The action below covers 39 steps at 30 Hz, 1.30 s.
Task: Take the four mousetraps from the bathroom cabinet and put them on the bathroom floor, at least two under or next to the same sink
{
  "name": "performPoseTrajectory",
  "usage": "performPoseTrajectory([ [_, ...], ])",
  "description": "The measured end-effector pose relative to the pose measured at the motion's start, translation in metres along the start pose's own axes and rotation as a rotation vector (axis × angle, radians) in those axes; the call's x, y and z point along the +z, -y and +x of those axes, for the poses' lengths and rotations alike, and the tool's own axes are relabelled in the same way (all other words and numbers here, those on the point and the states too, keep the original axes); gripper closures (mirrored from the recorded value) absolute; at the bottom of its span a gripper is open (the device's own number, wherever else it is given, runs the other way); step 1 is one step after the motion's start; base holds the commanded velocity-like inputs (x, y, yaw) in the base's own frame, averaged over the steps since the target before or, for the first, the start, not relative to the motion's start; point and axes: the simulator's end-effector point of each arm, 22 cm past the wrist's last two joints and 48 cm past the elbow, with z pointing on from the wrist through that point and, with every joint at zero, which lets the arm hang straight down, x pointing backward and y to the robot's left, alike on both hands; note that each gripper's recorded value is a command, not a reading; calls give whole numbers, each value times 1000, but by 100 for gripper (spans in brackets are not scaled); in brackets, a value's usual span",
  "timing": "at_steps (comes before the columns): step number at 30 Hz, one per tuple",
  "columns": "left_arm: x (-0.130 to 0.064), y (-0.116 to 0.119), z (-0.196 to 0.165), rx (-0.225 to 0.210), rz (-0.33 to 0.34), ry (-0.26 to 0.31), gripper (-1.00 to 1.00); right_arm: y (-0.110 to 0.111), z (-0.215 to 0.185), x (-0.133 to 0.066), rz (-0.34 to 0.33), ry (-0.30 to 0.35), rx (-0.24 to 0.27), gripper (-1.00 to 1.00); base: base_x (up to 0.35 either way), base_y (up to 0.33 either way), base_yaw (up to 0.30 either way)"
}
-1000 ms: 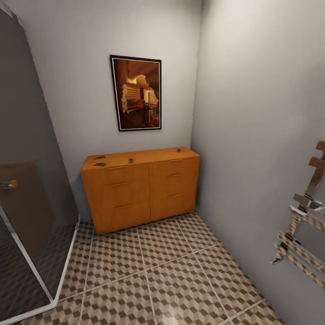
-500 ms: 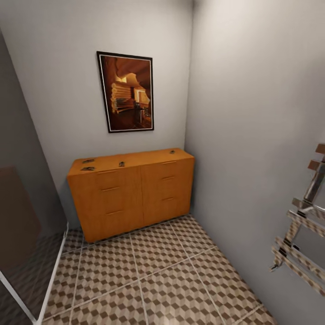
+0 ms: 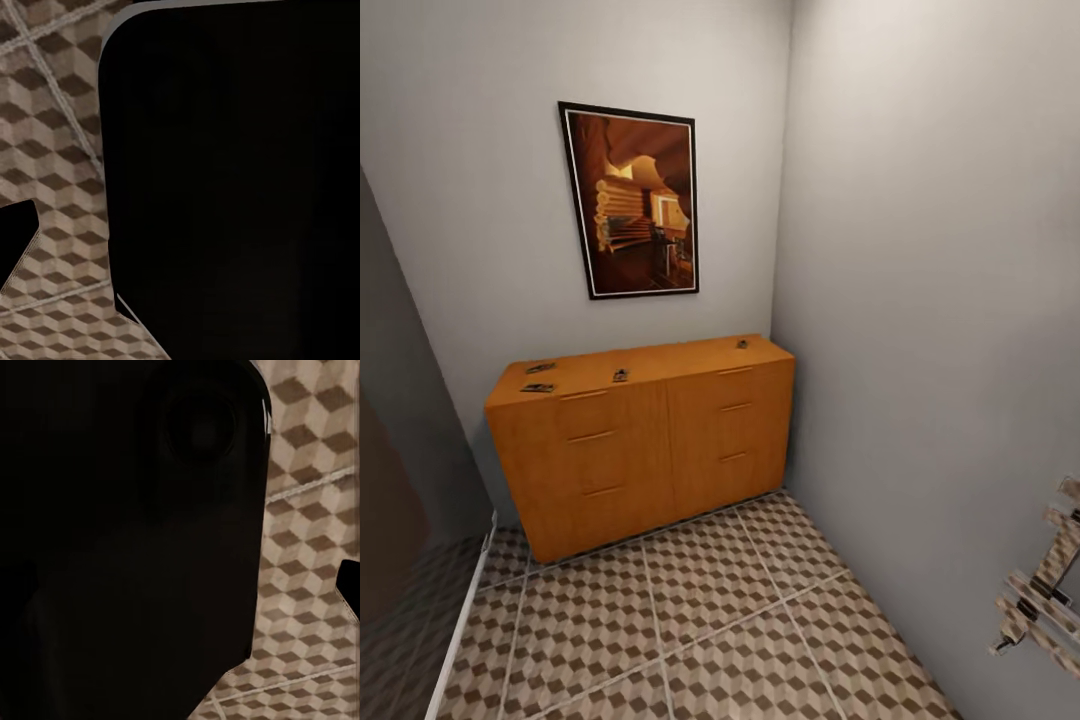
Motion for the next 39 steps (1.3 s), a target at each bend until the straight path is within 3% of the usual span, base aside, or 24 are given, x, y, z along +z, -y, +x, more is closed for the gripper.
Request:
performPoseTrajectory([
  [18, 0, 0, 0, -1, 0, 0, -100, 0, 0, 0, 0, 0, 2, -100, 324, 0, 89],
  [39, 0, 0, 0, -1, 0, 0, -100, 0, 0, 0, 0, 0, -5, -100, 324, 0, 8],
])
